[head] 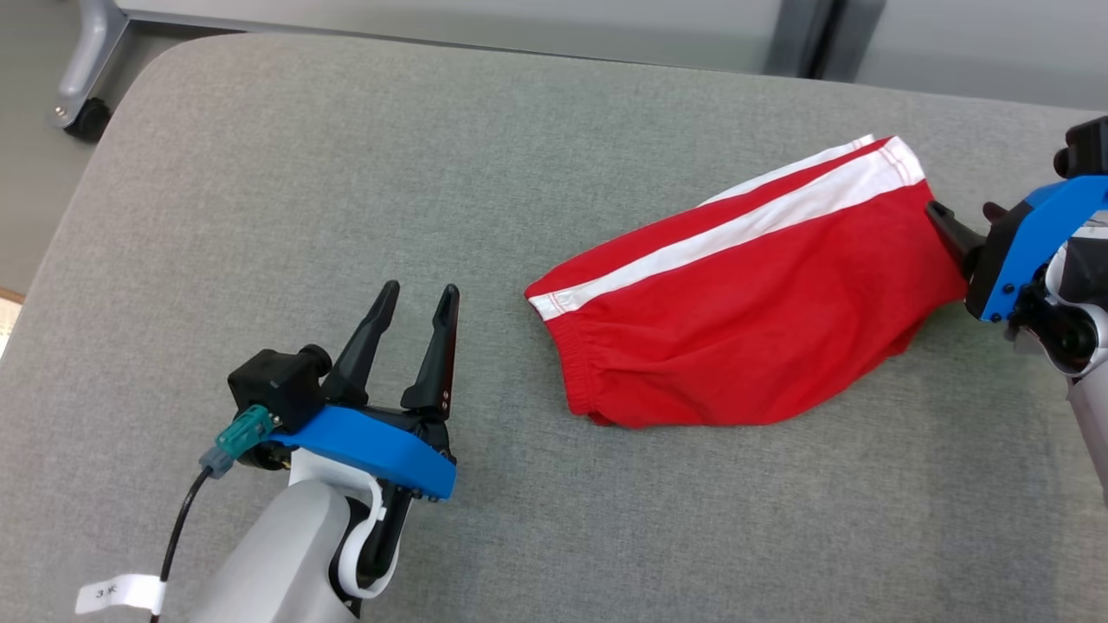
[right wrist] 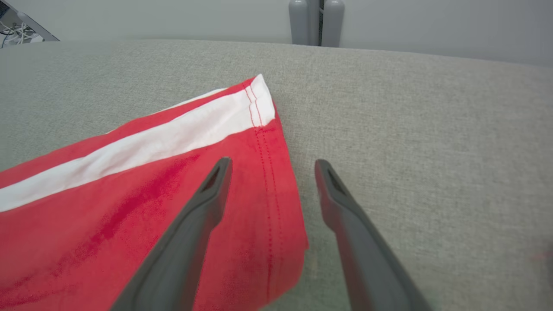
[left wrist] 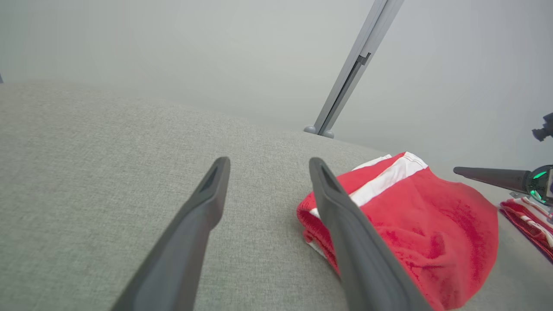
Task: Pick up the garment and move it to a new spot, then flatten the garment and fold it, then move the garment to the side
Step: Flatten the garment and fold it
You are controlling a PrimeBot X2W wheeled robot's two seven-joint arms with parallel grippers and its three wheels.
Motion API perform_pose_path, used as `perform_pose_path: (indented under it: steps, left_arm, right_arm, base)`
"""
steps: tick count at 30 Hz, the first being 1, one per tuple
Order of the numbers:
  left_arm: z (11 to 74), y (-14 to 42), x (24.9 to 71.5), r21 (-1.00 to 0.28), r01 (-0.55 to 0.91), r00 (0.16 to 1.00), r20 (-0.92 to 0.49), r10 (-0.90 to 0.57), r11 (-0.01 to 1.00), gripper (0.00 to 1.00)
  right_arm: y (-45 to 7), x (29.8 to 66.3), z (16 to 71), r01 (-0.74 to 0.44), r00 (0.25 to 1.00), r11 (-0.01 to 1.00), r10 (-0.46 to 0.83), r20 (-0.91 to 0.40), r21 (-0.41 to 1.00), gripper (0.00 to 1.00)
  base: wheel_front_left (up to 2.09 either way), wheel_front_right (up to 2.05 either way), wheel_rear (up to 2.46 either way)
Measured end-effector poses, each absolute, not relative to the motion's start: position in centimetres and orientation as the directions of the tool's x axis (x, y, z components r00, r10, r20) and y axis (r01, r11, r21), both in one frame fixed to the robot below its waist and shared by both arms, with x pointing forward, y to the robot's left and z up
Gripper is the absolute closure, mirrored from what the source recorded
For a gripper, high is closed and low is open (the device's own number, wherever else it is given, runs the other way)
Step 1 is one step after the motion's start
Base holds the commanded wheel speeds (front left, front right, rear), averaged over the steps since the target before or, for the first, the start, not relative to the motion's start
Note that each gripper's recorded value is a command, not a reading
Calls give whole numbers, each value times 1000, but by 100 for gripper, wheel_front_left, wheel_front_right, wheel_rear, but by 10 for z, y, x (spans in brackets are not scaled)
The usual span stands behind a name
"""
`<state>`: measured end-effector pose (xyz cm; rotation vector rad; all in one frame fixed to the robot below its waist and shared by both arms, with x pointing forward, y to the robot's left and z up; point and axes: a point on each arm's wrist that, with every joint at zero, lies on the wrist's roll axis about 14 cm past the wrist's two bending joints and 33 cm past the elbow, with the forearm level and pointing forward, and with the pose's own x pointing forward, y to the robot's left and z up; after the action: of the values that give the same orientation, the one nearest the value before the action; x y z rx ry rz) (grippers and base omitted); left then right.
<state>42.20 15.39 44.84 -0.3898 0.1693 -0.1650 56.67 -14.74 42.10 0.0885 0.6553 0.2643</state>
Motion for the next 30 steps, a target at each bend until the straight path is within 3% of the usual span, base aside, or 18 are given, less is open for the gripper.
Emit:
perform_pose_path:
  steps: [12, 18, 20, 25, 30]
  left_arm:
    - [441, 173, 419, -273, 68, 987, -119, -104, 960, 0]
    - [436, 186, 416, -256, 21, 990, -132, -57, 966, 0]
    - [435, 192, 415, -252, 4, 990, -135, -39, 968, 0]
    - [434, 195, 411, -253, -14, 990, -139, -22, 967, 0]
    - [441, 192, 412, -248, 9, 992, -117, -39, 969, 0]
  right_arm:
    - [-143, 587, 384, -147, 735, 975, 221, -641, 168, 0]
    - [-124, 592, 361, -203, 675, 973, 223, -703, 114, 0]
    - [-118, 592, 358, -231, 660, 969, 226, -717, 93, 100]
    - [-98, 582, 364, -228, 671, 957, 286, -684, 177, 100]
    - [-124, 570, 375, -179, 718, 966, 256, -647, 185, 100]
  base:
    - [0, 0, 0]
    - [0, 0, 0]
    - [0, 0, 0]
    - [0, 0, 0]
    - [0, 0, 0]
